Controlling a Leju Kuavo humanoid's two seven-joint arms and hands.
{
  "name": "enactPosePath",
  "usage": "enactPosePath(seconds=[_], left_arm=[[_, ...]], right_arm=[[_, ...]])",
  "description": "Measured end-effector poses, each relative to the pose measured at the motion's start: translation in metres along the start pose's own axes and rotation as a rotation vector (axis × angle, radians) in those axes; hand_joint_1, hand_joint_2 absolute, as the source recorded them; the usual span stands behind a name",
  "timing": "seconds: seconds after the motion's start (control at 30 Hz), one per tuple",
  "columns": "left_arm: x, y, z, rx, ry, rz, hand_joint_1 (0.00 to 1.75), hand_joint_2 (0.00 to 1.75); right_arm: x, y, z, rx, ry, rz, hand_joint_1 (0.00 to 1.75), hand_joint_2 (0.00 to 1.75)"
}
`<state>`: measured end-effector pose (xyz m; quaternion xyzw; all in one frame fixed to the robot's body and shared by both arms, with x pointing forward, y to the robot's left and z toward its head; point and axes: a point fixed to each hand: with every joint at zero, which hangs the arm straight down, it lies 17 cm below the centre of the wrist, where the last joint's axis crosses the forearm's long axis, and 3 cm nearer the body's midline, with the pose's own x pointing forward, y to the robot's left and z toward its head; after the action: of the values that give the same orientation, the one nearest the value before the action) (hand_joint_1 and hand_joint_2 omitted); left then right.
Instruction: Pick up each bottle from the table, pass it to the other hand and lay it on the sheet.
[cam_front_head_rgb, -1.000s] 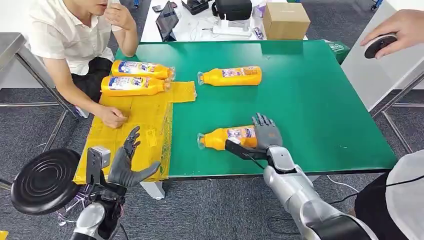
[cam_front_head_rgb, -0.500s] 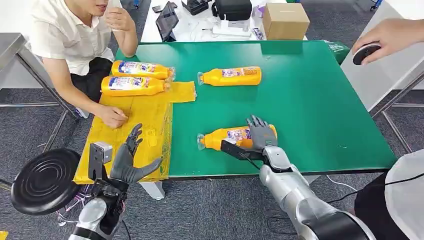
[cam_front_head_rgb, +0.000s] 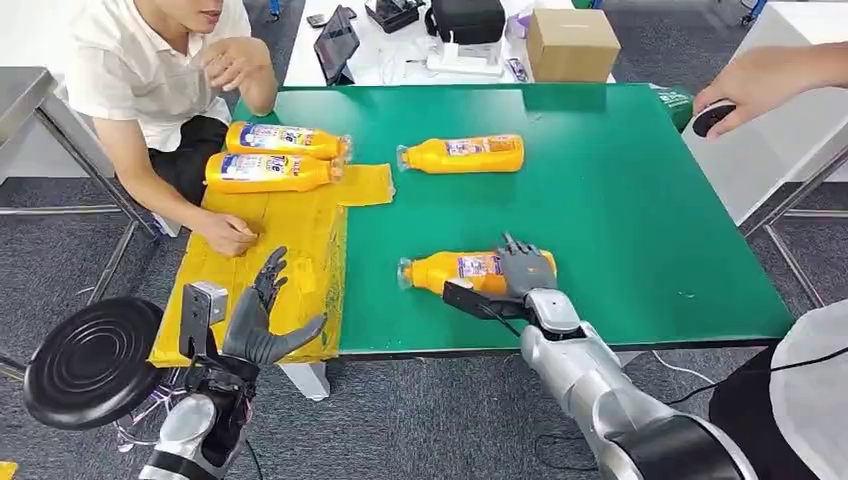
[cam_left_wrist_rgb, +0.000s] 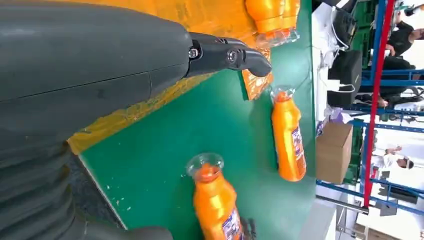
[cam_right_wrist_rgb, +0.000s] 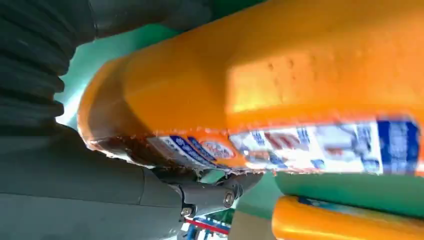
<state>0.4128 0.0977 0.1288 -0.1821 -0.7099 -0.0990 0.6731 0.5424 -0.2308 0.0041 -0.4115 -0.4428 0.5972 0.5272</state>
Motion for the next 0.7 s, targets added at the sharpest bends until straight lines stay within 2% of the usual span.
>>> enactPosePath(seconds=[0.13, 0.23, 0.33, 0.7], left_arm=[[0.000, -0.002, -0.002, -0.006, 0.000, 0.005, 0.00, 1.75], [0.001, -0.005, -0.005, -0.019, 0.000, 0.002, 0.00, 1.75], [0.002, -0.006, -0.011, -0.024, -0.001, -0.002, 0.00, 1.75], [-0.002, -0.006, -0.014, -0.024, 0.012, -0.004, 0.00, 1.75]], right_arm=[[-0.017, 0.010, 0.001, 0.063, 0.039, 0.030, 1.75, 1.75], [-0.036, 0.022, 0.003, 0.198, 0.119, 0.040, 1.75, 1.75], [-0.051, 0.030, 0.008, 0.266, 0.166, 0.040, 1.75, 1.75], [-0.058, 0.035, 0.010, 0.290, 0.182, 0.000, 1.75, 1.75]])
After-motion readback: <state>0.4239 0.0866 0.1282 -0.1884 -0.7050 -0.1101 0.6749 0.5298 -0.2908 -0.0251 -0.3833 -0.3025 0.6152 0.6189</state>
